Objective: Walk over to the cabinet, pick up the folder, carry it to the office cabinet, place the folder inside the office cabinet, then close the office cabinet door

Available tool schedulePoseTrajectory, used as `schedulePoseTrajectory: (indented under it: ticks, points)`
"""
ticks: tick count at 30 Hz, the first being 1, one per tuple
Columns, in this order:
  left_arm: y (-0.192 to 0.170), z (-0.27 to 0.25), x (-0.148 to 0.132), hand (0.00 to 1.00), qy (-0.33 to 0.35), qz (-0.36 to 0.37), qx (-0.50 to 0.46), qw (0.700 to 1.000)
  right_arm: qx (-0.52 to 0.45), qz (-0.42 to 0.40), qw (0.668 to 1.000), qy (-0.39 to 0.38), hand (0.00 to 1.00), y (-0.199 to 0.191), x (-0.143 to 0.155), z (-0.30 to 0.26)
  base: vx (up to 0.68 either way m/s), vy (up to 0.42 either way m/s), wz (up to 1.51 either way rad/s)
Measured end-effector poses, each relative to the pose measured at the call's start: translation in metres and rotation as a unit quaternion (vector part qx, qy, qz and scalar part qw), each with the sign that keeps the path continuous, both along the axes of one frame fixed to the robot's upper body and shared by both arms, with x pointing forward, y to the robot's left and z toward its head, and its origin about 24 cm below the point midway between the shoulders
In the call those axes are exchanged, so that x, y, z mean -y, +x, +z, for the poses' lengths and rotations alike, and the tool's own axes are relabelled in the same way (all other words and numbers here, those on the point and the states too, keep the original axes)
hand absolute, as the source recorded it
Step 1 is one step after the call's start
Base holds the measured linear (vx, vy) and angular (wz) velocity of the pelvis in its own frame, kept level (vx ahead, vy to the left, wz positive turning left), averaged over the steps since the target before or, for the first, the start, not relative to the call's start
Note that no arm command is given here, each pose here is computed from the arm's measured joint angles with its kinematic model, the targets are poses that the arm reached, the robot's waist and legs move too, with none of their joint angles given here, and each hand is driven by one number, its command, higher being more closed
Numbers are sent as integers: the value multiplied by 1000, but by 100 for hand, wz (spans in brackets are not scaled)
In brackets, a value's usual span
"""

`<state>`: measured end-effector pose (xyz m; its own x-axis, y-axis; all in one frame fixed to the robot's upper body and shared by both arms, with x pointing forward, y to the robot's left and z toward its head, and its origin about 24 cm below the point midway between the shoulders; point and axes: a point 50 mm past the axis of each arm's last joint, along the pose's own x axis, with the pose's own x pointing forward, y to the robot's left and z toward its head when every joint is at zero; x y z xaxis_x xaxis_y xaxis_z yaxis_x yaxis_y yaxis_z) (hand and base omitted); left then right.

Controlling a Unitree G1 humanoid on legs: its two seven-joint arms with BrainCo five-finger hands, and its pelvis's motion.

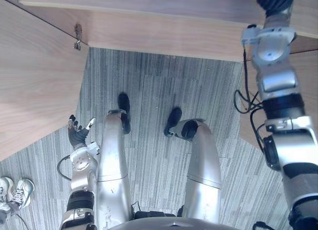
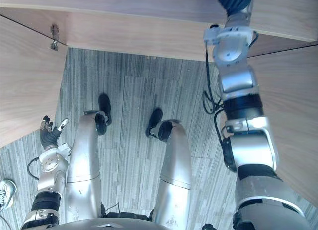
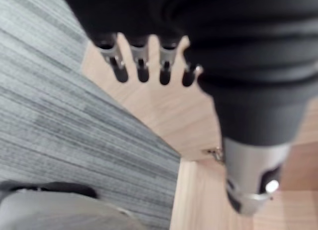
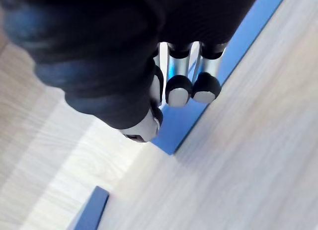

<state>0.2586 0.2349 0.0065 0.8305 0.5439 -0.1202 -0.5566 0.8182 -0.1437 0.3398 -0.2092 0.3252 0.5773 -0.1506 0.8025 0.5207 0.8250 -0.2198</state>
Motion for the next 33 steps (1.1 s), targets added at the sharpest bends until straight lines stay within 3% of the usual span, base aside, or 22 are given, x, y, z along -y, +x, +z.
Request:
schedulePoseTrajectory:
  ticks: [9,14,21,27,33]
  points:
    - [1,-5,9,0,10,-15,-25,1000,0,41,999,0,100,-49,-28,-73,-24,22,-10]
    - [-10,-20,16,0,29,-26,-71,997,-69,48,996,23,100,-85,-40,-137,30,25,-12]
    - [-47,-58,23,0,41,-44,-163,985,-162,122,978,45,100,-133,-69,-190,139,71,-8]
    - [-75,-84,32,0,34,-61,-226,972,-293,157,940,72,100,-151,-84,-243,131,101,-15]
    - [-99,-114,50,0,19,-103,-300,948,-478,106,870,54,100,-152,-76,-334,105,9,-13]
